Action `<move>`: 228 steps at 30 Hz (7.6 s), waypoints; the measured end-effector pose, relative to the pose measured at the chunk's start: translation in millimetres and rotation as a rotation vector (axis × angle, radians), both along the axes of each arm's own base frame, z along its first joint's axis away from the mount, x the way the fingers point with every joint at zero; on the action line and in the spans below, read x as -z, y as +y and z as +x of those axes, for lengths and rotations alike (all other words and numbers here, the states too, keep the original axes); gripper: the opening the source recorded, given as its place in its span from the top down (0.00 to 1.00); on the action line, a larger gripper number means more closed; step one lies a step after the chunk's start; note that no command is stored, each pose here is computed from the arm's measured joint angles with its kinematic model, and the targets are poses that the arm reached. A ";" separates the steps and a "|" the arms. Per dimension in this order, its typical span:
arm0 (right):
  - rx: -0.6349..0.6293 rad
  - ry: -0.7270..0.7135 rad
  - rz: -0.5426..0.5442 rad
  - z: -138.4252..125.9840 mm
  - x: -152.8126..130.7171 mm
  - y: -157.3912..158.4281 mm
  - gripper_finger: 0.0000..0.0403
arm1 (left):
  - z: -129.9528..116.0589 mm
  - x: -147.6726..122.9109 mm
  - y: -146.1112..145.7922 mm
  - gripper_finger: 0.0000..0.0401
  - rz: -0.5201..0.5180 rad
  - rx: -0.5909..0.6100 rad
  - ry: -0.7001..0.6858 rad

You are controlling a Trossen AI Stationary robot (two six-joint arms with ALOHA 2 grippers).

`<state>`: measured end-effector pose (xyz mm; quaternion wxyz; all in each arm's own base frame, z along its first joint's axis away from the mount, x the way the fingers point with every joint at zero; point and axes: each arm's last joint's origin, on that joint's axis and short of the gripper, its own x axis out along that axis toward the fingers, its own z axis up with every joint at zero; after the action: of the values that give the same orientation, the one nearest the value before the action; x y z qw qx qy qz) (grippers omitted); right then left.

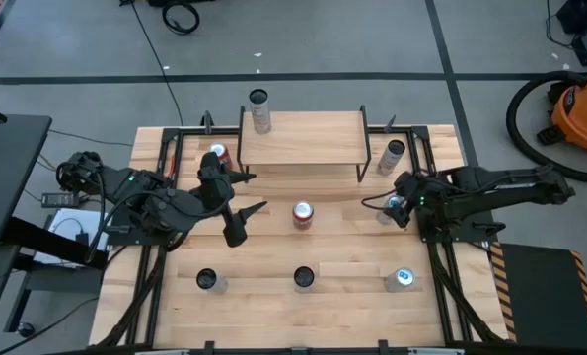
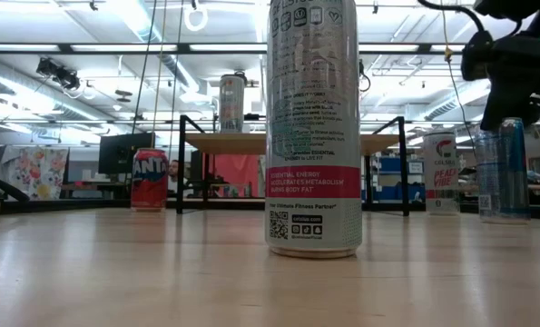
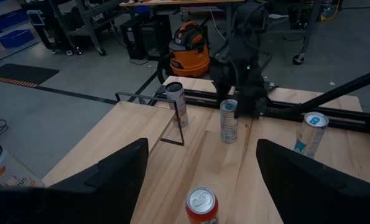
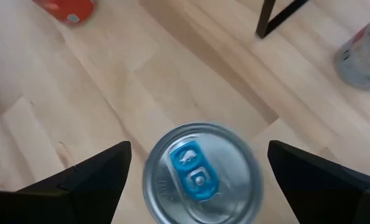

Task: Place canned beverage on shelf
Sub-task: Put the top blue soda can on the shelf

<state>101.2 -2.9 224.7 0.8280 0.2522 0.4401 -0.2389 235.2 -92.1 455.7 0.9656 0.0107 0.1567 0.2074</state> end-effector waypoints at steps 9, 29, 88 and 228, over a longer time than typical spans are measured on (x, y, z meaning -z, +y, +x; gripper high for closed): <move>0.016 0.012 0.080 4.1 2.1 1.9 0.04 | 0.0 0.0 0.0 0.22 0.000 0.001 0.001; 0.104 0.013 0.076 5.2 3.1 0.6 0.09 | 0.2 0.1 -0.4 0.22 -0.014 0.013 0.000; 0.028 0.116 0.021 18.7 12.3 0.6 0.33 | 0.1 0.0 -0.3 0.22 -0.016 0.010 -0.002; 0.216 0.188 -0.050 184.2 -159.1 -203.0 0.34 | -1.4 3.9 -0.5 0.22 -0.011 0.048 0.049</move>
<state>285.5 -205.9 383.9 0.7586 0.2540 0.4801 -0.3600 233.9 -92.6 451.7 0.9661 0.0143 0.1813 0.1831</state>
